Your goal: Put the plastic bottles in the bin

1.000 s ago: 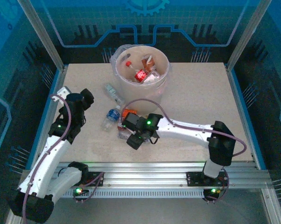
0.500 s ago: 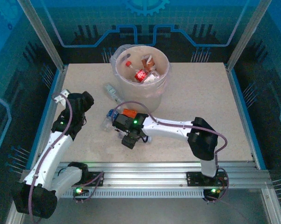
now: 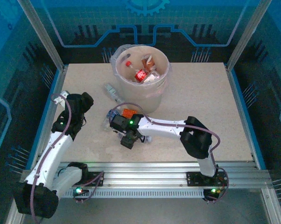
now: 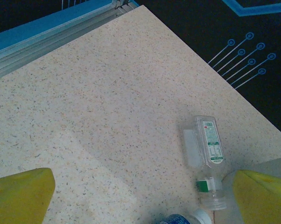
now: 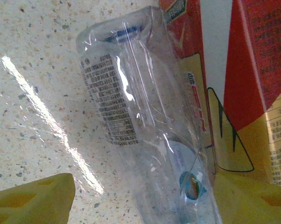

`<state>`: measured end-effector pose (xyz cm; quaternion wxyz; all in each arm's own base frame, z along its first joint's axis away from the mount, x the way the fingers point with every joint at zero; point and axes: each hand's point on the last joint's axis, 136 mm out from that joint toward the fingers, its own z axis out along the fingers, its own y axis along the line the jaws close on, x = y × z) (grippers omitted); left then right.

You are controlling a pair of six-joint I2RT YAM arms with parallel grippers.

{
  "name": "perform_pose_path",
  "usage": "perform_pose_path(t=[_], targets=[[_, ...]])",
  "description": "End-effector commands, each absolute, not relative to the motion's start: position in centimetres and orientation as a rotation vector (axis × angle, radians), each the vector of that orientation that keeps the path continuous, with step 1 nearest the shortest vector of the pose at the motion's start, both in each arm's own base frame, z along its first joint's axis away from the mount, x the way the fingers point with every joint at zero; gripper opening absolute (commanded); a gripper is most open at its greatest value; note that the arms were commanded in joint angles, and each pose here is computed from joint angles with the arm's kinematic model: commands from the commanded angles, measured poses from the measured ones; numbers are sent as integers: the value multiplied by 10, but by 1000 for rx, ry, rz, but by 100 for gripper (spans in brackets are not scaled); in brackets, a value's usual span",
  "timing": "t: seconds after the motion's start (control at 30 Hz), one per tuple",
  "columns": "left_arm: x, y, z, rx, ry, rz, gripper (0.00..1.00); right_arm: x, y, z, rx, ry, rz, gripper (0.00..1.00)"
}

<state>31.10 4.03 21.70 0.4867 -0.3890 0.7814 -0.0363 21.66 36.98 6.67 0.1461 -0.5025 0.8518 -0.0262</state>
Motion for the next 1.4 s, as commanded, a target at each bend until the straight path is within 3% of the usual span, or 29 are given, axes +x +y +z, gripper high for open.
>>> perform_pose_path(t=[0.0,0.9,1.17,1.37], targets=[[313,40,214,-955,1898,-112,99,213,371,64,-1495,2440,-120,79],[312,41,212,-967,1900,-135,99,196,376,27,-1653,2439,-163,77],[312,42,212,-970,1900,-131,99,194,378,16,-1711,2431,-161,68],[312,43,212,-973,1895,-134,99,193,381,20,-1725,2414,-137,48]])
